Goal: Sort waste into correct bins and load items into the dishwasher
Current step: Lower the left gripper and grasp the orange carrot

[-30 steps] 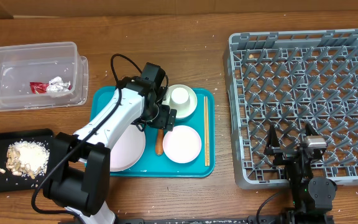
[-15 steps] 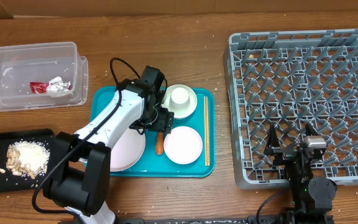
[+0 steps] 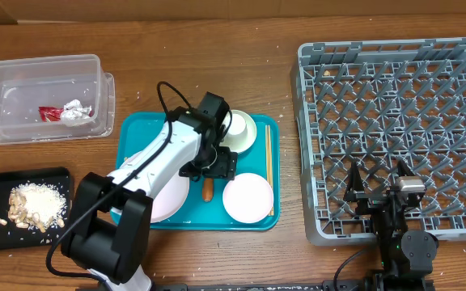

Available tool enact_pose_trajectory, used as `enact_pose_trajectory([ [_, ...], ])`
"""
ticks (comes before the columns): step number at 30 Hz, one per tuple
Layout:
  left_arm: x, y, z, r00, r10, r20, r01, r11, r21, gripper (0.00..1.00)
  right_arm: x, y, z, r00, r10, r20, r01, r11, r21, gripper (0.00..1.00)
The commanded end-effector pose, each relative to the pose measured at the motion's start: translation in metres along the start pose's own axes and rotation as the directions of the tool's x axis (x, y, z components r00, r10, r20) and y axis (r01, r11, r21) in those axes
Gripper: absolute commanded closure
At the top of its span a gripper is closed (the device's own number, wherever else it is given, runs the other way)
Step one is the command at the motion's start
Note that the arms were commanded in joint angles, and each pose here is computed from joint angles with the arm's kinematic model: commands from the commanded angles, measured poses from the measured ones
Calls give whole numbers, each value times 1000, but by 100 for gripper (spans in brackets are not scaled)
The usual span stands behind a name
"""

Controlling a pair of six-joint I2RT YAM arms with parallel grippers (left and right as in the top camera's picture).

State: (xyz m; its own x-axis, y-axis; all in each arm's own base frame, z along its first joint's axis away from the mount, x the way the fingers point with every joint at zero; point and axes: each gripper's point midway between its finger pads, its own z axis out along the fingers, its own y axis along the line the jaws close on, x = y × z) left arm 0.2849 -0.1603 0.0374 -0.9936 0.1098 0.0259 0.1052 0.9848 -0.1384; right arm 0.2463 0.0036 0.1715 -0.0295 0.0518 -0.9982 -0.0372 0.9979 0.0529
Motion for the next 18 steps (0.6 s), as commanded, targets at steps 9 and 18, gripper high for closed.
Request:
enact_pose_trajectory([
  [9, 3, 13, 6, 986, -165, 2, 164, 984, -76, 16, 1, -2, 0, 1000, -4, 8, 4, 1000, 10, 0],
  [18, 12, 15, 16, 985, -171, -12, 170, 982, -86, 18, 1, -2, 0, 1000, -4, 8, 4, 1000, 10, 0],
])
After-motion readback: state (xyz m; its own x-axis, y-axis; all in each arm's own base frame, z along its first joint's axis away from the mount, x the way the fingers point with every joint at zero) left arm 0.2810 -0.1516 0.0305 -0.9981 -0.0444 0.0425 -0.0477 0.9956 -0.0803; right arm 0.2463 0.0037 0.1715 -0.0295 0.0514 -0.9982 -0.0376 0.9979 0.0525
